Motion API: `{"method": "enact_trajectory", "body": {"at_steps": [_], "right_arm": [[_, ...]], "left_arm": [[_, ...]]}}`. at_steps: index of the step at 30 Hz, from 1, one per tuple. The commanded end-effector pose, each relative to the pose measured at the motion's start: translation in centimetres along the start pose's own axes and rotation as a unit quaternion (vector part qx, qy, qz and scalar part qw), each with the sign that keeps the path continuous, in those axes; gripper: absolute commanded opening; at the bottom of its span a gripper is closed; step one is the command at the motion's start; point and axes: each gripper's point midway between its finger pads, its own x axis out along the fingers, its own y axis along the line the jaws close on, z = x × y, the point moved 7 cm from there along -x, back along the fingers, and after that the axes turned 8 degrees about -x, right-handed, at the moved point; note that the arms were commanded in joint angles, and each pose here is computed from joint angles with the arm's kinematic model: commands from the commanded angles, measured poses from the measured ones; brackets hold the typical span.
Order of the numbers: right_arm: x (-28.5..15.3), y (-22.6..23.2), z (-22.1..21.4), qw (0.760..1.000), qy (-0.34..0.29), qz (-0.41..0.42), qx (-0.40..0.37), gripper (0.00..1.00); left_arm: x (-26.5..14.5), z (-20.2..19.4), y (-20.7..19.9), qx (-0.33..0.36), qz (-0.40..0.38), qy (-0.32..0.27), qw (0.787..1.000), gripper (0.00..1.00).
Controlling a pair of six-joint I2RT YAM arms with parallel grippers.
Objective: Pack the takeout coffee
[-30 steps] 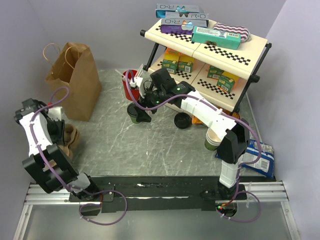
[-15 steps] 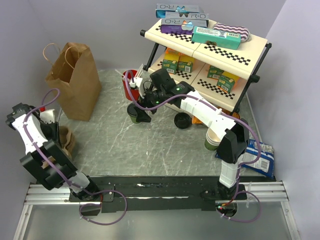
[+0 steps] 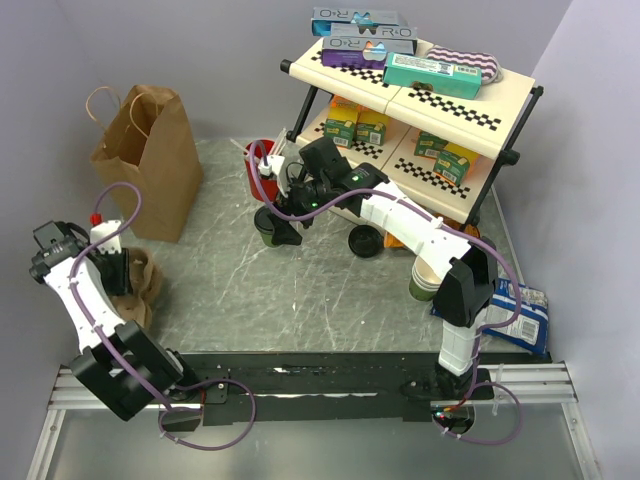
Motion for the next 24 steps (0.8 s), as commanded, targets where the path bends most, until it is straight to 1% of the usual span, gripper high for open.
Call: {"method": "enact_trajectory", "body": {"at_steps": [1, 3, 4, 5, 6, 7, 8, 9, 11, 15, 17, 18, 19, 21, 22, 23, 24], "right_arm": [[0.2, 0.1, 1.2, 1.000, -0.021, 0.007, -0.006, 1.00], [0.3, 0.2, 1.1, 1.000, -0.020, 0.007, -0.005, 1.00], [0.2, 0.1, 1.2, 1.000, -0.020, 0.004, -0.008, 1.00], [0.1, 0.1, 1.3, 1.000, -0.020, 0.002, -0.010, 1.00], [0.0, 0.1, 1.3, 1.000, -0.020, -0.001, -0.011, 1.00], [0.2, 0.2, 1.1, 1.000, -0.019, 0.001, -0.010, 1.00], [0.1, 0.2, 1.1, 1.000, -0.019, 0.003, -0.009, 1.00], [0.1, 0.2, 1.0, 1.000, -0.017, 0.005, -0.008, 1.00], [0.0, 0.2, 1.0, 1.000, -0.017, 0.002, -0.008, 1.00], [0.0, 0.3, 1.0, 1.000, -0.017, 0.004, -0.008, 1.00], [-0.1, 0.3, 1.1, 1.000, -0.018, 0.003, -0.009, 1.00], [-0.2, 0.2, 1.1, 1.000, -0.016, -0.001, -0.009, 1.00], [-0.5, 0.2, 1.2, 1.000, -0.017, -0.006, -0.008, 1.00], [-1.0, 0.0, 1.2, 1.000, -0.019, -0.012, -0.001, 1.00], [-1.6, 0.0, 1.3, 1.000, -0.024, -0.016, 0.004, 1.00], [-1.8, -0.1, 1.3, 0.999, -0.025, -0.018, 0.009, 1.00], [-2.3, -0.5, 1.1, 0.999, -0.027, -0.022, 0.017, 1.00]], "left_arm": [[-0.9, 1.7, 0.4, 0.010, -0.013, -0.040, 0.999, 0.01], [-1.7, 2.3, 0.8, 0.009, -0.001, -0.067, 0.998, 0.01], [-2.7, 2.4, -0.7, 0.009, -0.057, -0.067, 0.996, 0.01], [-3.4, 3.2, -0.4, 0.009, -0.048, -0.083, 0.995, 0.01], [-2.7, 2.8, -0.1, -0.009, -0.031, -0.077, 0.997, 0.01], [-2.0, 2.7, 0.6, -0.008, -0.007, -0.077, 0.997, 0.01], [-1.2, 2.3, 1.0, -0.012, -0.002, -0.049, 0.999, 0.01], [-2.1, 3.0, 0.9, -0.007, -0.017, -0.046, 0.999, 0.01], [-2.5, 3.1, 0.0, -0.026, -0.067, -0.021, 0.997, 0.01], [-3.9, 4.6, 0.0, -0.024, -0.063, -0.044, 0.997, 0.01], [-4.2, 4.9, -0.4, -0.016, -0.076, -0.048, 0.996, 0.01], [-4.8, 4.9, -1.4, 0.002, -0.114, -0.051, 0.992, 0.01], [-4.9, 4.9, -2.0, 0.010, -0.130, -0.052, 0.990, 0.01], [-5.0, 5.0, -4.6, 0.045, -0.185, -0.048, 0.980, 0.01], [-5.0, 5.1, -6.5, 0.077, -0.205, -0.046, 0.975, 0.01], [-4.4, 4.8, -7.8, 0.064, -0.219, -0.034, 0.973, 0.01], [-4.0, 5.2, -8.8, 0.074, -0.226, -0.042, 0.970, 0.01]]}}
